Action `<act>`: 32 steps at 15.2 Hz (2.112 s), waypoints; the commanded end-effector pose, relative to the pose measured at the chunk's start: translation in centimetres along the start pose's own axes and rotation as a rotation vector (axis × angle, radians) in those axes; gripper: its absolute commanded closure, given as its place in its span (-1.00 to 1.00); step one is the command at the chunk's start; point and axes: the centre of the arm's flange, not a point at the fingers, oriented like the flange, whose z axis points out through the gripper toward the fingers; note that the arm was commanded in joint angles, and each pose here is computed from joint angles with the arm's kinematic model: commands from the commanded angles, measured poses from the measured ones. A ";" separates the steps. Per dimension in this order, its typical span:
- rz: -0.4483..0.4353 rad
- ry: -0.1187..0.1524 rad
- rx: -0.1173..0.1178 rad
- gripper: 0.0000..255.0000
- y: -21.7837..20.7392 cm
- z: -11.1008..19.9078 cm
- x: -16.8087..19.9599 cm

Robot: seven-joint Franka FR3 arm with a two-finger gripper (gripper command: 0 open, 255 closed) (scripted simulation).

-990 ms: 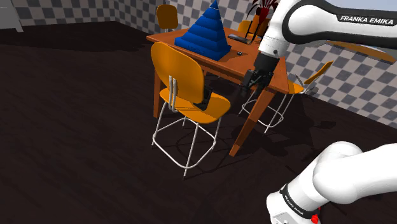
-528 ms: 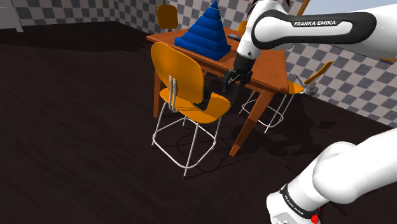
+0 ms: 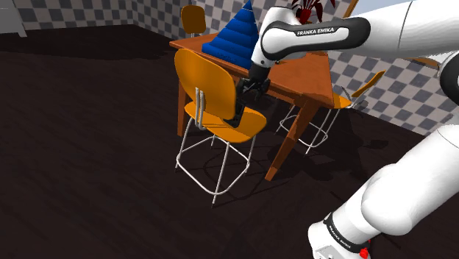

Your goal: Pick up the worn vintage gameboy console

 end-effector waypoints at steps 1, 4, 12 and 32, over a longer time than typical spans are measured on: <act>0.003 0.007 -0.005 -1.00 -0.1 0.9 1.4; 0.003 0.007 -0.005 -1.00 -0.1 2.5 1.4; 0.003 0.007 -0.005 1.00 0.0 4.9 1.4; 0.003 0.007 -0.005 1.00 -0.2 -1.4 1.4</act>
